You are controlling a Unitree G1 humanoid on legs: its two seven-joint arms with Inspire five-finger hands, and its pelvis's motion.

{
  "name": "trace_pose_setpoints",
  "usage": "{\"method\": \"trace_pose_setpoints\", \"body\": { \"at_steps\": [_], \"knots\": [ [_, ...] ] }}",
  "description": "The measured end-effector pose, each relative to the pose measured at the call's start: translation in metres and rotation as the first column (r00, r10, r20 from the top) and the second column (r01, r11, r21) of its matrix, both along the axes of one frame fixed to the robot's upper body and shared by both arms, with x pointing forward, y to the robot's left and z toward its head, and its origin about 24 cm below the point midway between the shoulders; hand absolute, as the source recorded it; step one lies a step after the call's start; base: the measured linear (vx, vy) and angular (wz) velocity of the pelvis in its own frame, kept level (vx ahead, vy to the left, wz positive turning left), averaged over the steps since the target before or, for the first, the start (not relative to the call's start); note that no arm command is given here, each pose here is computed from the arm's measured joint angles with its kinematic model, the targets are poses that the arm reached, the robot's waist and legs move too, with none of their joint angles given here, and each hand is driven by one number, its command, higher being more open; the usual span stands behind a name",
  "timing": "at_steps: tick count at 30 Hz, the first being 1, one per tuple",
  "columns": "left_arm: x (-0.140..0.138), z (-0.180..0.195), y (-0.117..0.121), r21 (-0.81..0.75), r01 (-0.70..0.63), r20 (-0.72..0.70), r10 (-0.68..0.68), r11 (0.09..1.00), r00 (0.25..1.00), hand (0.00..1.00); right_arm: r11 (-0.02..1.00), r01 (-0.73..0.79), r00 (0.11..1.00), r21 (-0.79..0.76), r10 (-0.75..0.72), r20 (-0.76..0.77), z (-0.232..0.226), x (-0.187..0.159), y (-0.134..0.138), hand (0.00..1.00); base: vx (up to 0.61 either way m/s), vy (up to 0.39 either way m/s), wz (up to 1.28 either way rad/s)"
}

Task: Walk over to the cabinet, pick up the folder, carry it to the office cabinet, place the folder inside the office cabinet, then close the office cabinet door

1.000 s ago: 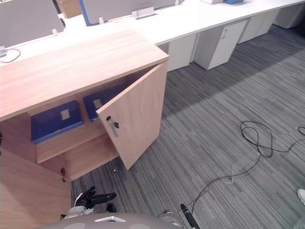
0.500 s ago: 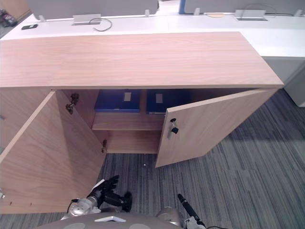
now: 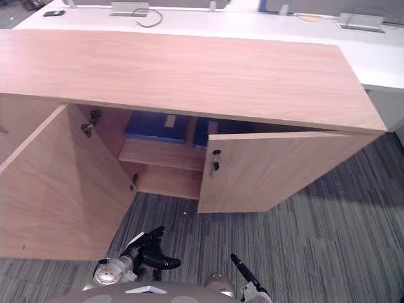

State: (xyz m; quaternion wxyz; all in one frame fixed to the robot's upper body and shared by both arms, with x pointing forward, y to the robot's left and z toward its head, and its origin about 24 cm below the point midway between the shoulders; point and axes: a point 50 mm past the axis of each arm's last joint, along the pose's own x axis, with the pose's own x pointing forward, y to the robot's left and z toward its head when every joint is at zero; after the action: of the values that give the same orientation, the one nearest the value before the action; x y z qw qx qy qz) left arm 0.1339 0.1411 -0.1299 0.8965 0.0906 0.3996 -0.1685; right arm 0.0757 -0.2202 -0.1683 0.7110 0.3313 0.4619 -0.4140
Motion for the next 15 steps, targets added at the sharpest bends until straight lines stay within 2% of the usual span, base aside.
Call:
{"method": "trace_pose_setpoints", "body": {
  "at_steps": [4, 7, 10, 15],
  "knots": [
    [0.005, 0.008, -0.003, -0.008, -0.014, 0.028, 0.015, 1.000, 0.999, 1.00, 1.000, -0.002, 1.000, 0.009, 0.002, 0.031, 0.001, 0.008, 0.002, 1.00, -0.09, 0.083, 0.54],
    [-0.002, 0.003, -0.006, -0.129, -0.085, -0.051, 0.079, 0.988, 0.996, 1.00, 1.000, -0.018, 0.999, 0.002, 0.018, 0.041, 0.002, 0.008, -0.001, 1.00, 0.03, 0.117, 0.58],
    [0.001, 0.021, 0.005, -0.179, -0.180, -0.012, 0.181, 0.967, 0.983, 1.00, 0.999, -0.036, 0.998, -0.007, 0.036, 0.045, 0.003, 0.008, -0.004, 1.00, 0.06, 0.126, 0.33],
    [-0.014, 0.062, 0.040, -0.338, -0.295, 0.062, 0.334, 0.894, 0.941, 1.00, 0.998, -0.065, 0.998, 0.005, 0.065, 0.023, 0.004, 0.008, -0.010, 1.00, 0.11, 0.081, 0.20]
  ]
}}
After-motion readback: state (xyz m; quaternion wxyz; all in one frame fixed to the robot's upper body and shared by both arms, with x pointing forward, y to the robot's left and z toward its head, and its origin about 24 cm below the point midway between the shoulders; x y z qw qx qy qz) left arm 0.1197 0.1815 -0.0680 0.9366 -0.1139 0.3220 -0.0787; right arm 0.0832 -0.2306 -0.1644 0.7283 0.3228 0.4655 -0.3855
